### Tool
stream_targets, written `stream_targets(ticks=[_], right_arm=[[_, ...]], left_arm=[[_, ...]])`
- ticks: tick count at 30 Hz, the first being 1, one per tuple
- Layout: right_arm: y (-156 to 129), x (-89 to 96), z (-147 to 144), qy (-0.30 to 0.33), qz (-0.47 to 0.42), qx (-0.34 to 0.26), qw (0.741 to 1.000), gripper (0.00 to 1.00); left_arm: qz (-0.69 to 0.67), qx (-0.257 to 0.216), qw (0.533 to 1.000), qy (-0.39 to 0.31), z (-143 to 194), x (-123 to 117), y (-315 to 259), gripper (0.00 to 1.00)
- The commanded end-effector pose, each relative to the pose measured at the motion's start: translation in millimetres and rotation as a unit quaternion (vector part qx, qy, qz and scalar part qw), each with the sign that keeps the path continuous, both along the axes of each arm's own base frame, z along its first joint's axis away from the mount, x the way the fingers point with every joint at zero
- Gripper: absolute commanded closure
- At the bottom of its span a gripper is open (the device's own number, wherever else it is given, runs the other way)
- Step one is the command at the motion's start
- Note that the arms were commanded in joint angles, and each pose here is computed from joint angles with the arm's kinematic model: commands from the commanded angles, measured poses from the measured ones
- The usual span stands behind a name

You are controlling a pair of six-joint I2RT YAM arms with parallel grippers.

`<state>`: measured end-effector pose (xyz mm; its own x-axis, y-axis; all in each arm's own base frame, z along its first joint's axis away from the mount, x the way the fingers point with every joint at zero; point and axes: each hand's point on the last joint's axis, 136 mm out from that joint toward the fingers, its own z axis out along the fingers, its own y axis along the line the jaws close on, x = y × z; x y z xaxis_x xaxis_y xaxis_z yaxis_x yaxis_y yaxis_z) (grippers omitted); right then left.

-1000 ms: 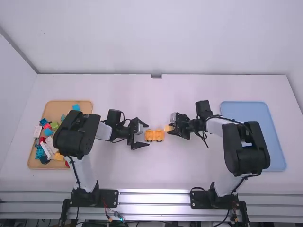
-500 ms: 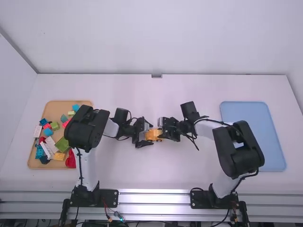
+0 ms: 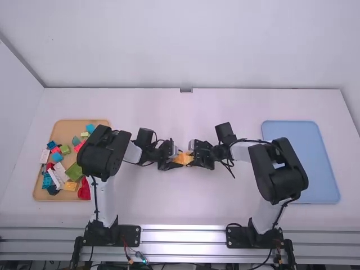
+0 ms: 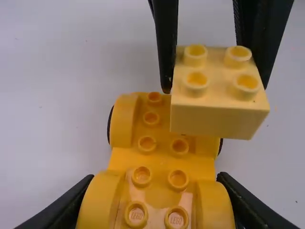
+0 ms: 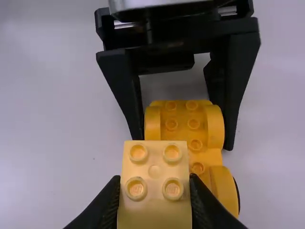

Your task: Assemble lego blocks to make yellow taxi

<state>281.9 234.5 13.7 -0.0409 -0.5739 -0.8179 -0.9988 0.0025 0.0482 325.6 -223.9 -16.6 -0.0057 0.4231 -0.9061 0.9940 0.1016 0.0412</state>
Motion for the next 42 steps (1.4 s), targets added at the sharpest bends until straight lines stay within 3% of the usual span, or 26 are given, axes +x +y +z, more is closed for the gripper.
stream_targets(ticks=[1,4,31,42], right_arm=[[2.0,3.6,2.9,-0.003,0.004,0.009,1.0,0.77],[2.7,7.6,1.1,-0.013,-0.002,0.003,1.0,0.77],[-2.7,2.0,-16.6,-0.021,-0.013,-0.03,0.999,0.79],[-1.8,3.5,-16.8,-0.032,-0.014,-0.026,0.999,0.72]], left_arm=[[0.004,0.013,1.0,0.024,-12.6,-9.3,1.5,0.46],[0.001,0.013,0.999,0.031,-13.5,-12.3,0.6,0.5],[0.0,0.014,0.999,0.028,-16.7,-19.3,1.3,0.49],[-0.002,0.011,1.0,0.029,-15.9,-19.9,0.7,0.47]])
